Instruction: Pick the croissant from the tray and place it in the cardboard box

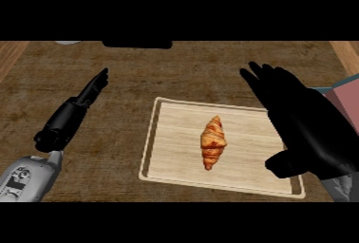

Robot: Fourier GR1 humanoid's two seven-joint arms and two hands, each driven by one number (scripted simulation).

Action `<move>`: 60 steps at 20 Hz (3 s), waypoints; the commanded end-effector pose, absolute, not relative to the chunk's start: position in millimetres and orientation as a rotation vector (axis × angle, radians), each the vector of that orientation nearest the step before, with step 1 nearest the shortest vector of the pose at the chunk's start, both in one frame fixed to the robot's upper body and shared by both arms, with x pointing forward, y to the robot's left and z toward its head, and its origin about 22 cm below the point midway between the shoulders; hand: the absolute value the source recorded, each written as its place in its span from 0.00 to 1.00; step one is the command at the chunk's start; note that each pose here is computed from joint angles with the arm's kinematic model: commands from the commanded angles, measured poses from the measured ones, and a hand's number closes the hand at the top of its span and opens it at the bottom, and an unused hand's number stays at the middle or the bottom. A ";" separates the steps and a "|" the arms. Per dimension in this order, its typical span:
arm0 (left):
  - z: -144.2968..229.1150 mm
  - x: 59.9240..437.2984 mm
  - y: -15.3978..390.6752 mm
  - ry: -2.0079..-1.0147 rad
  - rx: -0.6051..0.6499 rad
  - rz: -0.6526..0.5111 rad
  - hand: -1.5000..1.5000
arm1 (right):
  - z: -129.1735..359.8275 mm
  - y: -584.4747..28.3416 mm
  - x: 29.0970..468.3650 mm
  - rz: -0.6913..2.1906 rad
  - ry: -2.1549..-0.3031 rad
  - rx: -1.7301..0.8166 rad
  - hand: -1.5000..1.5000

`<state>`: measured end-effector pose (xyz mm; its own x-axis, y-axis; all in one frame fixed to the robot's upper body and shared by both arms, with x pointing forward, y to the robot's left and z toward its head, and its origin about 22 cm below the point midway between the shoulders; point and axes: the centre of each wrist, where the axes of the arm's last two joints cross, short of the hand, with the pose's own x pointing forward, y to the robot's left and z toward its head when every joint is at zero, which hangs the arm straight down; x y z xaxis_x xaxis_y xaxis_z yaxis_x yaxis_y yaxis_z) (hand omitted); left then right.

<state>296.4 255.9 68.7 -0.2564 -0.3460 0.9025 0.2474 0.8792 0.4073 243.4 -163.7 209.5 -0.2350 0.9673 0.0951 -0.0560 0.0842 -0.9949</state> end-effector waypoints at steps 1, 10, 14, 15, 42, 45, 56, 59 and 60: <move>74.3 300.1 258.5 -1.754 0.068 -0.570 0.50 | 199.5 -125.0 246.4 1.518 -1.139 -1.032 0.00; 59.9 296.9 254.8 -1.742 0.070 -0.563 0.50 | 181.8 -48.6 260.9 1.723 -0.849 -1.055 0.00; 61.5 300.1 255.6 -1.740 0.090 -0.559 0.50 | 172.1 -20.0 282.0 1.709 -0.749 -1.066 0.00; 57.0 294.2 253.4 -1.729 0.062 -0.554 0.50 | 150.7 -14.1 280.1 1.713 -0.696 -1.057 0.00; 61.9 288.6 283.7 -1.744 0.118 -0.507 0.50 | 101.5 41.7 295.2 1.712 -0.487 -1.180 0.00; 52.2 284.1 259.8 -1.747 0.107 -0.523 0.50 | 86.5 36.1 304.3 1.689 -0.468 -1.206 0.00; 68.3 286.2 263.9 -1.737 0.101 -0.522 0.50 | 75.4 19.3 299.1 1.674 -0.459 -1.135 0.00; 67.5 293.0 268.6 -1.742 0.100 -0.520 0.50 | 50.6 12.4 297.8 1.687 -0.433 -1.184 0.00; 89.2 284.9 263.7 -1.749 0.093 -0.539 0.50 | 55.6 8.6 302.8 1.668 -0.424 -1.188 0.00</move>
